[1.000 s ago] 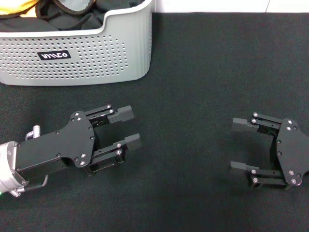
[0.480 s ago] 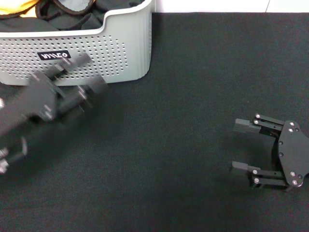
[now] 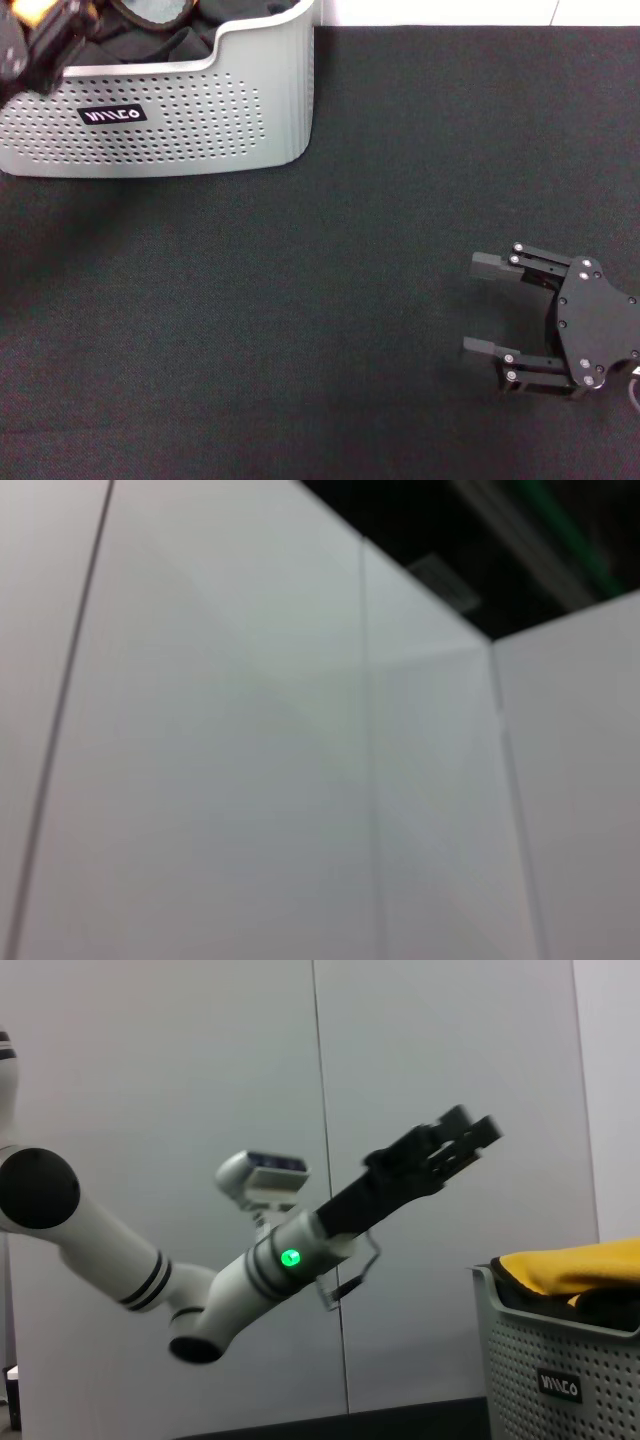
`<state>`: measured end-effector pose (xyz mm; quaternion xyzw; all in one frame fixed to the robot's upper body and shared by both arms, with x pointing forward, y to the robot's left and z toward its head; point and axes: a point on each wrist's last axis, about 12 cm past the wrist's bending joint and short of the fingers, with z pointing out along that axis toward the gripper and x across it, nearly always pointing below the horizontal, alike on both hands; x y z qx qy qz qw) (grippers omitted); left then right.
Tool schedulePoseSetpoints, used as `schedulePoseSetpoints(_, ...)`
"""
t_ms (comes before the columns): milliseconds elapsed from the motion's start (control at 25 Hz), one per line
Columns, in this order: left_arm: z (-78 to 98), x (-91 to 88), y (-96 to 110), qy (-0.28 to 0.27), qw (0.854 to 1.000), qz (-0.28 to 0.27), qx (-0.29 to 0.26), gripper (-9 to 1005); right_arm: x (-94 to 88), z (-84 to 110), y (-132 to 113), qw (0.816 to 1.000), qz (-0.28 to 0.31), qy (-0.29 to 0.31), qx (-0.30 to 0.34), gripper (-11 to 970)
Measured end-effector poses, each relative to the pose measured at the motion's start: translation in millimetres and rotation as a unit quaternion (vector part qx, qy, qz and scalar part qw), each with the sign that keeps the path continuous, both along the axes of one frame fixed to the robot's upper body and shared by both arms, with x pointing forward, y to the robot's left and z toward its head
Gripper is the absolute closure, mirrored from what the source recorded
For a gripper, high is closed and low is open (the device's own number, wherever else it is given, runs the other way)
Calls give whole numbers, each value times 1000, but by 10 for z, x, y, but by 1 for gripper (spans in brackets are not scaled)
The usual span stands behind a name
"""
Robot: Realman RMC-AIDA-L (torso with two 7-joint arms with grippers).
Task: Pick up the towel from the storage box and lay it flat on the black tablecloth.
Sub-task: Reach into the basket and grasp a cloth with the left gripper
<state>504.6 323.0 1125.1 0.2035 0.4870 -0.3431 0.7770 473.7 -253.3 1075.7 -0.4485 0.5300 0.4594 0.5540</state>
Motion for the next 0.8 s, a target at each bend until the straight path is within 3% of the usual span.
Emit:
schedulePoseSetpoints(400, 443, 545, 145, 103, 988, 82, 78, 405, 24, -6, 30, 1000, 2, -1, -3, 223)
schedulePoseSetpoints(800, 721, 831, 223, 201, 940, 174, 212, 406, 97, 34, 72, 1000, 8, -11, -5, 227)
